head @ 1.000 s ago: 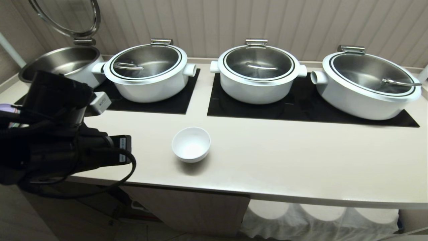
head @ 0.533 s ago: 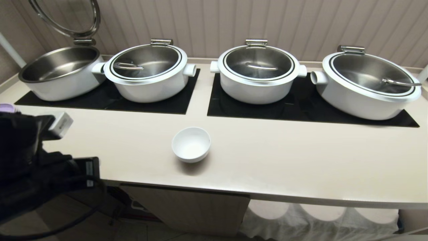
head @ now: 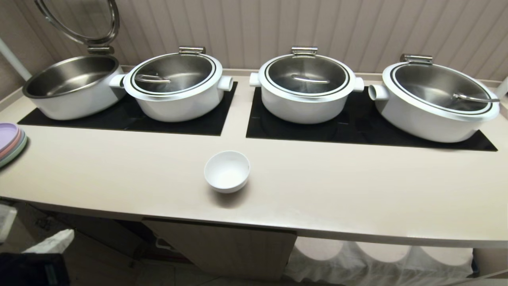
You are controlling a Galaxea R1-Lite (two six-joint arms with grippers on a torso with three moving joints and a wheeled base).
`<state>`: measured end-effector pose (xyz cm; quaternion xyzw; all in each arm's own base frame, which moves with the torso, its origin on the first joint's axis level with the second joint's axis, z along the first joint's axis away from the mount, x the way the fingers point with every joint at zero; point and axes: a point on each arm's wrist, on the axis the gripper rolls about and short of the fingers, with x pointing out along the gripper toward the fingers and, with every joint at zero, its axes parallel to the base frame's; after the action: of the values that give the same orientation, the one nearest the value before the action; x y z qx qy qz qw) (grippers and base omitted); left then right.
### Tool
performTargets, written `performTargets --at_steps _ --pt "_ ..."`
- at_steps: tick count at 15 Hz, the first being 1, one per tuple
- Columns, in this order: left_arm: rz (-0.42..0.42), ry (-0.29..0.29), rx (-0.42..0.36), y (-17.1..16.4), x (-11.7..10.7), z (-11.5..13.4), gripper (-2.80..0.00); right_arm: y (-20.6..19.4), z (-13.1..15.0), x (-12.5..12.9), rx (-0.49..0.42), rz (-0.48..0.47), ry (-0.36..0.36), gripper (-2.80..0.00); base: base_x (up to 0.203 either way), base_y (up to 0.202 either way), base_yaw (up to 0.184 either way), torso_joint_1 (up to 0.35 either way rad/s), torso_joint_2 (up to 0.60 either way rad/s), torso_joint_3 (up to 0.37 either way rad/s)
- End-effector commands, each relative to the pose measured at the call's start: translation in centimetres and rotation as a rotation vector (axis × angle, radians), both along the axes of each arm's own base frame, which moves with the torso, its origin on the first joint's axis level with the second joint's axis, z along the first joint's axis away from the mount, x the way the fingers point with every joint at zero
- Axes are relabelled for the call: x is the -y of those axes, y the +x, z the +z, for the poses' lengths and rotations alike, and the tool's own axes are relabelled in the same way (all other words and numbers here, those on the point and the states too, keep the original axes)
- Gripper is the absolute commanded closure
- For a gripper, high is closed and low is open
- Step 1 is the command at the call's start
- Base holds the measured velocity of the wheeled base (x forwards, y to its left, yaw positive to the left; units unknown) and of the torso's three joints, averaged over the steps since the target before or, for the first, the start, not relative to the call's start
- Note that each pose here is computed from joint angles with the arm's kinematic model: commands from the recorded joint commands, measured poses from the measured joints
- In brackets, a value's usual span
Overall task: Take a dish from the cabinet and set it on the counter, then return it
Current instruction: Pick up the bowl from the table
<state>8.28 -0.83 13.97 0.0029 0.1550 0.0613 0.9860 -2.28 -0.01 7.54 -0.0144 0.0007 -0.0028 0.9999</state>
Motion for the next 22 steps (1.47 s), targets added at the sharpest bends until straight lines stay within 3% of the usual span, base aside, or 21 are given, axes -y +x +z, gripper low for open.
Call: performTargets --at_steps 1,4,11,22 --pt "0.004 -0.006 0.129 -3.5 -0.8 -1.3 0.00 0.0 0.0 0.0 0.000 0.000 0.000 0.00 0.000 0.000 0.000 0.000 0.00 0.000" --pt "-0.045 -0.006 0.216 -6.4 -1.0 -2.7 0.00 0.0 0.0 0.0 0.000 0.000 0.000 0.00 0.000 0.000 0.000 0.000 0.00 0.000" --pt "-0.085 -0.004 0.325 -10.3 -0.9 -5.9 0.00 0.0 0.0 0.0 0.000 0.001 0.000 0.00 0.000 0.000 0.000 0.000 0.00 0.000" --pt "-0.101 -0.004 0.313 -10.6 -0.9 -6.4 0.00 0.0 0.0 0.0 0.001 0.000 0.000 0.00 0.000 0.000 0.000 0.000 0.00 0.000"
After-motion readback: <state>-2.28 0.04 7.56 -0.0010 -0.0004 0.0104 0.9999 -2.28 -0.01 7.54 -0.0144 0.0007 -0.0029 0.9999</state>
